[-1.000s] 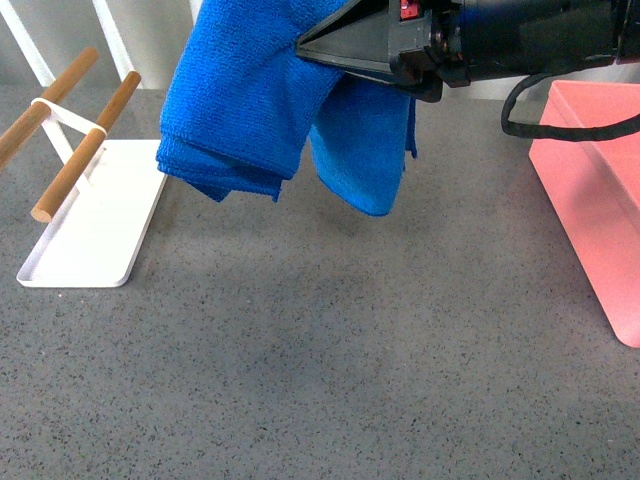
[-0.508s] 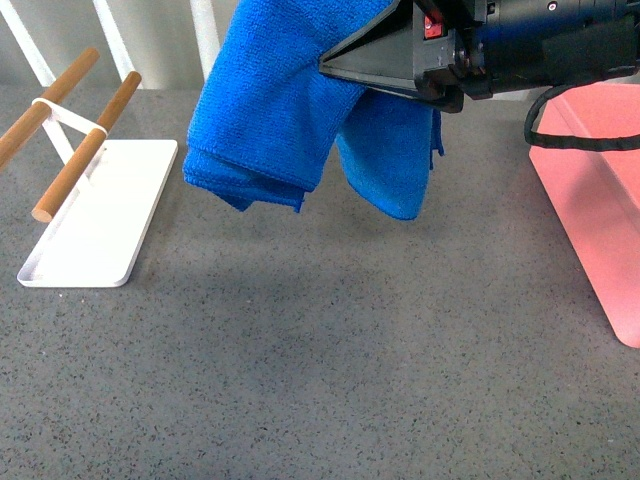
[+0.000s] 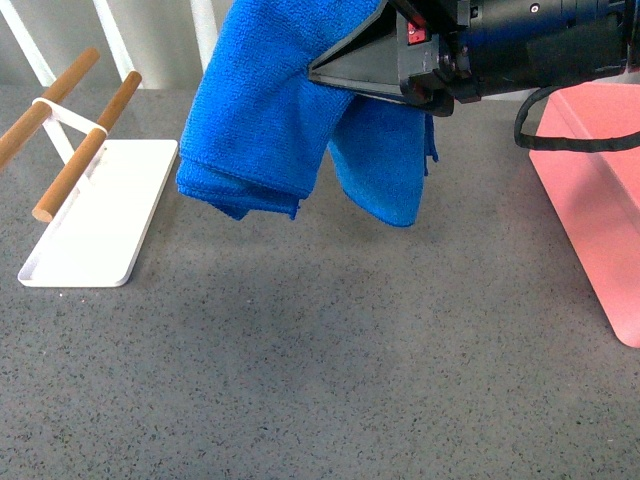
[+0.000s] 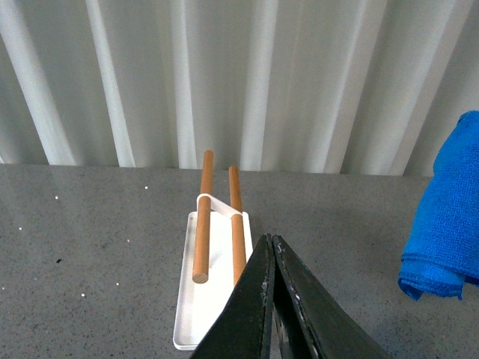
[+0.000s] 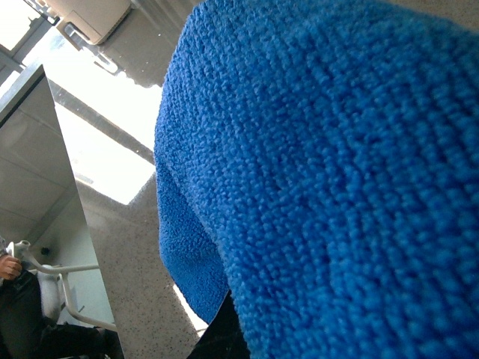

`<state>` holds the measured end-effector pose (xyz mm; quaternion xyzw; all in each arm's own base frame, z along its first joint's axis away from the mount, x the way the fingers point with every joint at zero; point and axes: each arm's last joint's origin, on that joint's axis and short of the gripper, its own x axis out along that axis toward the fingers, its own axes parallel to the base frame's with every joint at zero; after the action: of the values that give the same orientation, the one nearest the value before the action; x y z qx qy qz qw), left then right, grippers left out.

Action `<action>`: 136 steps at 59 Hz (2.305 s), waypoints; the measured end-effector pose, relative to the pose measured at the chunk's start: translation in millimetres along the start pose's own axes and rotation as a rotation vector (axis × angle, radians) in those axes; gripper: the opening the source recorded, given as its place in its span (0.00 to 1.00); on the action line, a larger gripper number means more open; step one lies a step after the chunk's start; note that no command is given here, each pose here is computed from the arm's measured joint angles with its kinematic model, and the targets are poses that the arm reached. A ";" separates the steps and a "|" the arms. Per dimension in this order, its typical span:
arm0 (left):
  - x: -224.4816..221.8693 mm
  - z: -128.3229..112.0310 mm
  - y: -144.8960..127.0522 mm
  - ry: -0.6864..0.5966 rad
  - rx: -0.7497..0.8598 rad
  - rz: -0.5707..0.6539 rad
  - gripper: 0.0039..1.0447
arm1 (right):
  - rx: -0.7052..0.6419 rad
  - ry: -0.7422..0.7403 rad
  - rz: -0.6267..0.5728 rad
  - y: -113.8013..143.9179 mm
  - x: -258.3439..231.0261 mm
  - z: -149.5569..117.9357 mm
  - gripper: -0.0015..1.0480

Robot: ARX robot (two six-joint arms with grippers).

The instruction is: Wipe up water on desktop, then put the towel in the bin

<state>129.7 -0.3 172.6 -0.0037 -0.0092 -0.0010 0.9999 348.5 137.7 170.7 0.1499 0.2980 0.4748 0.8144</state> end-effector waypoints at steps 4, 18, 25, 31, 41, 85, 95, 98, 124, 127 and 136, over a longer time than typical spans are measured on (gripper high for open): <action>-2.4 0.9 0.0 -0.004 0.000 0.000 0.03 | -0.001 0.003 -0.001 0.3 0.3 0.0 0.04; -9.0 1.9 0.0 -0.006 0.000 0.000 0.03 | -0.008 0.003 -0.004 1.0 1.1 0.1 0.04; -13.0 2.2 0.0 -0.007 0.000 0.000 0.03 | -0.010 0.003 -0.006 1.1 1.3 0.1 0.04; -15.9 2.3 0.0 -0.008 0.000 0.000 0.03 | -0.013 0.002 -0.011 1.1 1.4 0.1 0.04; -19.4 2.0 0.0 -0.008 0.000 0.000 0.03 | -0.020 -0.002 -0.033 1.1 2.0 0.0 0.04; -33.2 -1.1 0.0 -0.001 0.000 0.000 0.61 | 0.025 0.140 -0.138 -11.7 4.0 -19.8 0.04; -33.2 -1.1 0.0 -0.001 0.000 0.000 0.86 | 0.002 0.467 -0.401 -42.1 4.3 -62.0 0.04; -33.2 -1.1 0.0 0.000 0.000 0.000 0.94 | -0.040 0.561 -0.485 -54.7 1.4 -77.1 0.04; -33.2 -1.1 0.0 0.000 0.001 0.000 0.94 | -0.264 0.780 -0.632 -98.2 -7.5 -88.5 0.04; -33.2 -1.1 0.0 0.000 0.001 0.000 0.94 | -0.269 0.784 -0.636 -100.1 -4.0 -86.3 0.04; -33.2 -1.1 0.0 0.000 0.001 0.000 0.94 | -0.280 0.795 -0.649 -108.1 5.1 -80.0 0.04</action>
<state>96.5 -0.2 170.9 -0.0032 -0.0094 -0.0012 0.9999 374.1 84.6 49.8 -0.2519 0.5484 0.2540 0.7558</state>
